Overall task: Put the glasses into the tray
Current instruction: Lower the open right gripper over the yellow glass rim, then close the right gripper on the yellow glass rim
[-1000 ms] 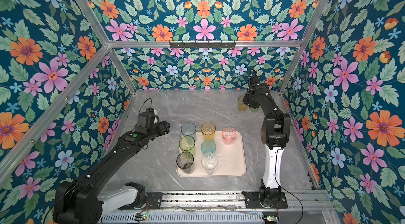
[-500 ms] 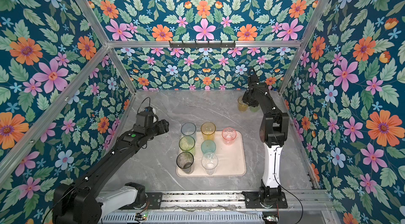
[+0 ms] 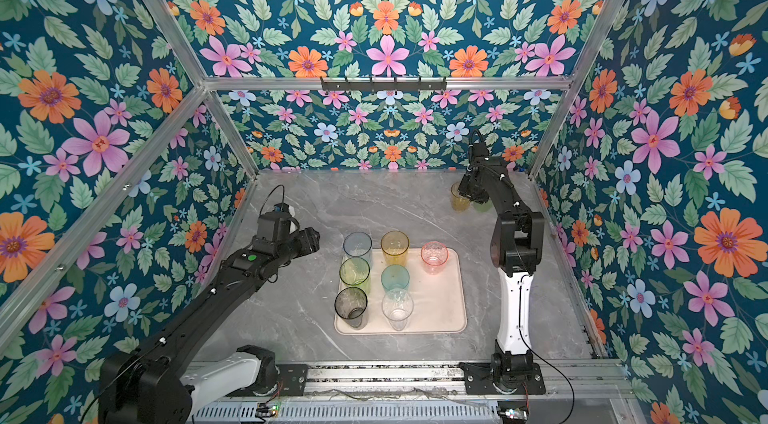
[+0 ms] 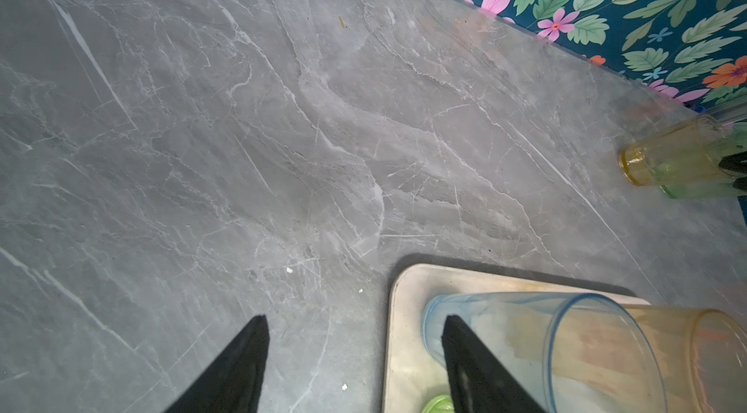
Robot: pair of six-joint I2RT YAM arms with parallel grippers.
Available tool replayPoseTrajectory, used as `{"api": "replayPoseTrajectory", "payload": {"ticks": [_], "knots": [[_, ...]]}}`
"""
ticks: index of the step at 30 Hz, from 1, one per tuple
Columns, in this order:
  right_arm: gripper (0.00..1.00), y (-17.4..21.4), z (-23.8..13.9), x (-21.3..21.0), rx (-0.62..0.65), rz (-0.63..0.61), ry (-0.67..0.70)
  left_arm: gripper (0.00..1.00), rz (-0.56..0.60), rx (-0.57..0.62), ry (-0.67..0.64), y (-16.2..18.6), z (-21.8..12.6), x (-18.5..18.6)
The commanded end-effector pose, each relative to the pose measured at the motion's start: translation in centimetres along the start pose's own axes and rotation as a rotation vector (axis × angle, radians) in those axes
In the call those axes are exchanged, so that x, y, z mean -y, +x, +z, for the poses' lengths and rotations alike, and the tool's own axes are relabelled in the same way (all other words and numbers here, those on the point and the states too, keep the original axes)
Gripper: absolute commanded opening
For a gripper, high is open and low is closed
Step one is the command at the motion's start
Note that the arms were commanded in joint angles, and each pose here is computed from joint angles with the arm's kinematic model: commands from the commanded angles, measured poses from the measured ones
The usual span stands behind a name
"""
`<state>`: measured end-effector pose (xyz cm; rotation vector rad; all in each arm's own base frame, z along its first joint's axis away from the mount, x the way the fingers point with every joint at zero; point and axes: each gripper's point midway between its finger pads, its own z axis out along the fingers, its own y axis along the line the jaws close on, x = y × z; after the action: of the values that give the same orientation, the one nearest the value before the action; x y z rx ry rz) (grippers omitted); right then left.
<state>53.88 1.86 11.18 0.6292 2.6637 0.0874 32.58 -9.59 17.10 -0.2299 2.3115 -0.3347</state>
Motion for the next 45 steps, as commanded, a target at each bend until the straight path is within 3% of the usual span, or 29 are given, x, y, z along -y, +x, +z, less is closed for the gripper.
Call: {"api": "replayPoseTrajectory", "payload": {"ticks": [1, 11, 34, 45], "knots": [[0.43, 0.4, 0.2, 0.1, -0.021, 0.016, 0.003, 0.71, 0.006, 0.004, -0.011, 0.2, -0.1, -0.3], [0.42, 0.9, 1.4, 0.1, -0.042, 0.017, 0.006, 0.71, 0.013, 0.007, -0.017, 0.0, -0.2, -0.4], [0.24, 1.7, 1.8, 0.3, -0.074, -0.026, 0.009, 0.72, 0.007, -0.005, -0.013, 0.3, 0.2, -0.3], [0.16, 2.0, 0.3, 0.1, -0.069, -0.072, 0.023, 0.72, 0.007, -0.009, -0.013, 0.4, 0.4, -0.3]]}}
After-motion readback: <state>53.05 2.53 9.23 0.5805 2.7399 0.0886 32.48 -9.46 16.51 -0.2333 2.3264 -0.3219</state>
